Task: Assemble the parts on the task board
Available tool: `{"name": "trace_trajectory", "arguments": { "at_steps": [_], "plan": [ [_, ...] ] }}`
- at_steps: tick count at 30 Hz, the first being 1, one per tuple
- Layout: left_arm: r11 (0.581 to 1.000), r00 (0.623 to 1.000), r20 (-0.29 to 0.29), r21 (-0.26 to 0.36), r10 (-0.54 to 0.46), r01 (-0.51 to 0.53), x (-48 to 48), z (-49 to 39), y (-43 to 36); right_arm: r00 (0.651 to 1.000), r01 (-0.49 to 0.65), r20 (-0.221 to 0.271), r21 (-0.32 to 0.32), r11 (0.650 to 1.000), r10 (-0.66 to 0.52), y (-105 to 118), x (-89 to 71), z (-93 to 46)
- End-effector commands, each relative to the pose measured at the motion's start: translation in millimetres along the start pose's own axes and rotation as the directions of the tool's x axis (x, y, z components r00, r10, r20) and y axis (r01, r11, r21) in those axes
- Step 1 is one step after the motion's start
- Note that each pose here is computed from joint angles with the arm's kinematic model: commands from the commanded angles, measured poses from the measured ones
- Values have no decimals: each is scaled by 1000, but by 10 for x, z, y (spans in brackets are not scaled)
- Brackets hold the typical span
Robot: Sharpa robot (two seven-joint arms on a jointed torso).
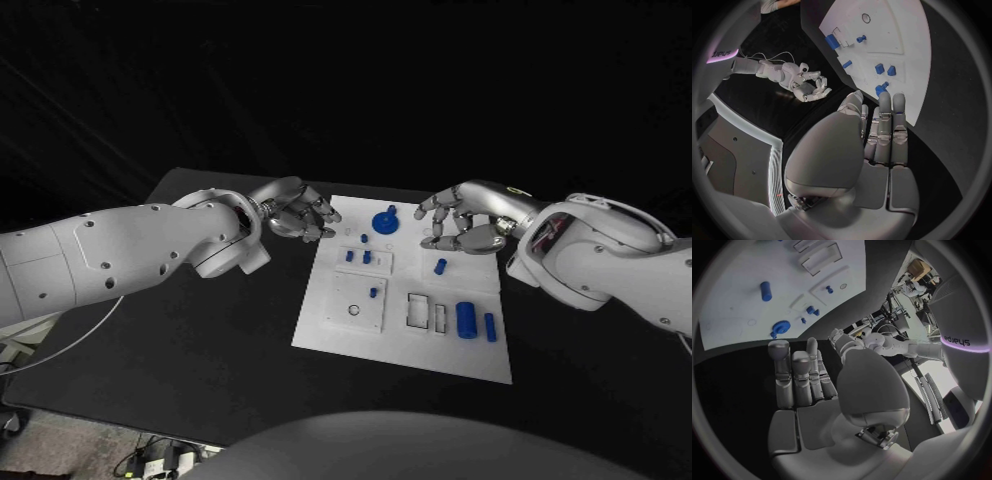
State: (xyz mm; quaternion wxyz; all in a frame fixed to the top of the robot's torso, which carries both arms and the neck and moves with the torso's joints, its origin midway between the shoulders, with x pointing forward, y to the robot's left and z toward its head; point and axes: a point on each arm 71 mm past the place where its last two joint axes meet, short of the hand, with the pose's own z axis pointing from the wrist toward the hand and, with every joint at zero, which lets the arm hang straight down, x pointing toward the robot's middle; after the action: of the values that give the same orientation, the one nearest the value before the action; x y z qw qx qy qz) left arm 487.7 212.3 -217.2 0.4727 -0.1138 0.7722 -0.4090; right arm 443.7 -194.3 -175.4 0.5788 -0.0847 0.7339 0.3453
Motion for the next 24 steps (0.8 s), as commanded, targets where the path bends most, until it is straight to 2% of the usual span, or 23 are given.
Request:
{"name": "trace_trajectory", "arguments": {
  "at_steps": [1,3,6,10,24],
  "plan": [
    [999,1000,19,39,-7,6,9,7,-32,999,44,11,1,999,-44,-21,-75,-41],
    [999,1000,20,43,-8,7,16,9,-34,995,98,-10,14,995,-98,-66,-96,-56],
    [999,1000,21,48,-11,10,30,12,-35,980,190,-68,49,981,-187,-164,-94,-66],
    [999,1000,19,51,-13,12,46,14,-35,960,262,-123,85,961,-251,-279,-49,-69],
    [999,1000,12,45,-16,15,60,7,-23,947,288,-178,96,953,-268,-403,229,30]
  ]
}}
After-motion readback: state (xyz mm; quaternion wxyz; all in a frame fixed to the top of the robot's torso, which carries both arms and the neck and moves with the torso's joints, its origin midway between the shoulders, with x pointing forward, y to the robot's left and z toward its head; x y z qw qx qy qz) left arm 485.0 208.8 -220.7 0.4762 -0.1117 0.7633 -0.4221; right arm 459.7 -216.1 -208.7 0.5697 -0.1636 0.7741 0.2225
